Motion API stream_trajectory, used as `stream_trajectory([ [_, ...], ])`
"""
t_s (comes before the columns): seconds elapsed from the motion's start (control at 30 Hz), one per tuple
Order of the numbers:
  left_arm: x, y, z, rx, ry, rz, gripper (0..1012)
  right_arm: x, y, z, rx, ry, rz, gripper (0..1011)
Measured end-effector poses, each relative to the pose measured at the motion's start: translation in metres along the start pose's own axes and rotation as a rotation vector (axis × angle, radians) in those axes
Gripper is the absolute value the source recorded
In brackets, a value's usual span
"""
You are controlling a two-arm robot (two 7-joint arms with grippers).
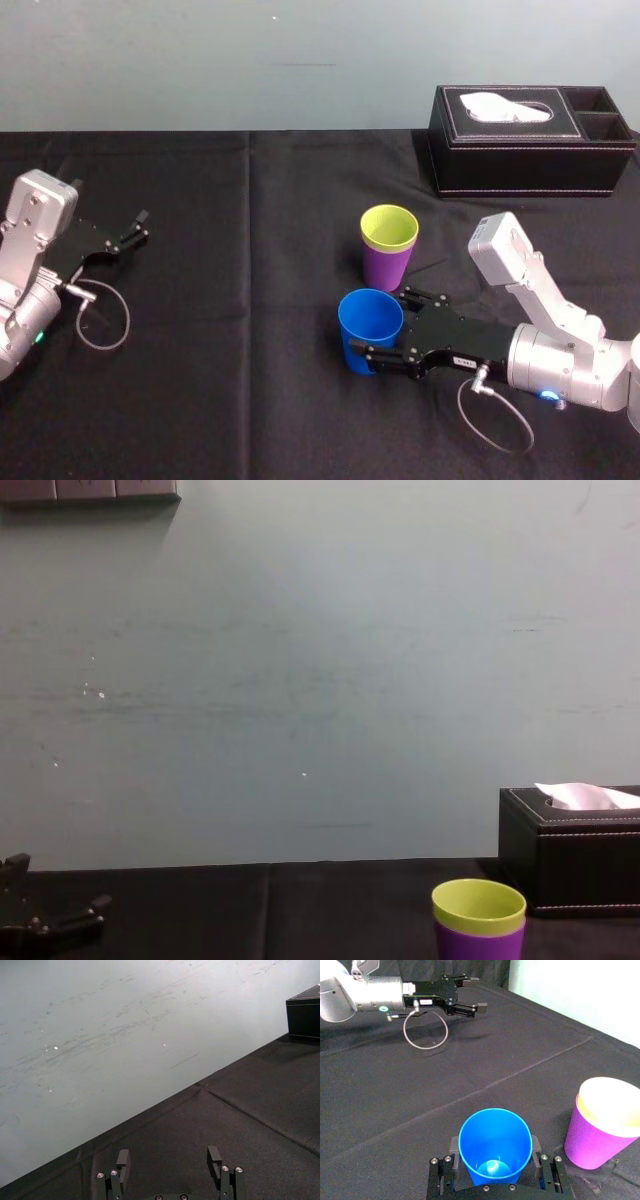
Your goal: Stack the three plastic cups sequentially using one hand.
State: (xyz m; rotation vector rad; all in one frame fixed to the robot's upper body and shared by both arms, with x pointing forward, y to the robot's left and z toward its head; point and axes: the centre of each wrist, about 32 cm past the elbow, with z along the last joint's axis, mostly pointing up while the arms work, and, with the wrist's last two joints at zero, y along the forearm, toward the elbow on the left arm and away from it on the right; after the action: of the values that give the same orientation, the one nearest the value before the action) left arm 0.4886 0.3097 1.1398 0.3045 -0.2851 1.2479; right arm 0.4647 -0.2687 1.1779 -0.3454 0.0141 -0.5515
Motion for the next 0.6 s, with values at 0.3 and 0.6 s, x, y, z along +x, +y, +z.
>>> stream_trajectory([
  [0.3, 0.0, 0.0, 0.0, 0.0, 0.0, 0.0, 1011, -0.0002, -0.0003, 0.0, 0.001, 0.0, -0.001, 755],
  [0.6, 0.0, 0.0, 0.0, 0.0, 0.0, 0.0, 1011, -0.0001, -0.0006, 0.0002, 0.003, 0.0, -0.002, 718],
])
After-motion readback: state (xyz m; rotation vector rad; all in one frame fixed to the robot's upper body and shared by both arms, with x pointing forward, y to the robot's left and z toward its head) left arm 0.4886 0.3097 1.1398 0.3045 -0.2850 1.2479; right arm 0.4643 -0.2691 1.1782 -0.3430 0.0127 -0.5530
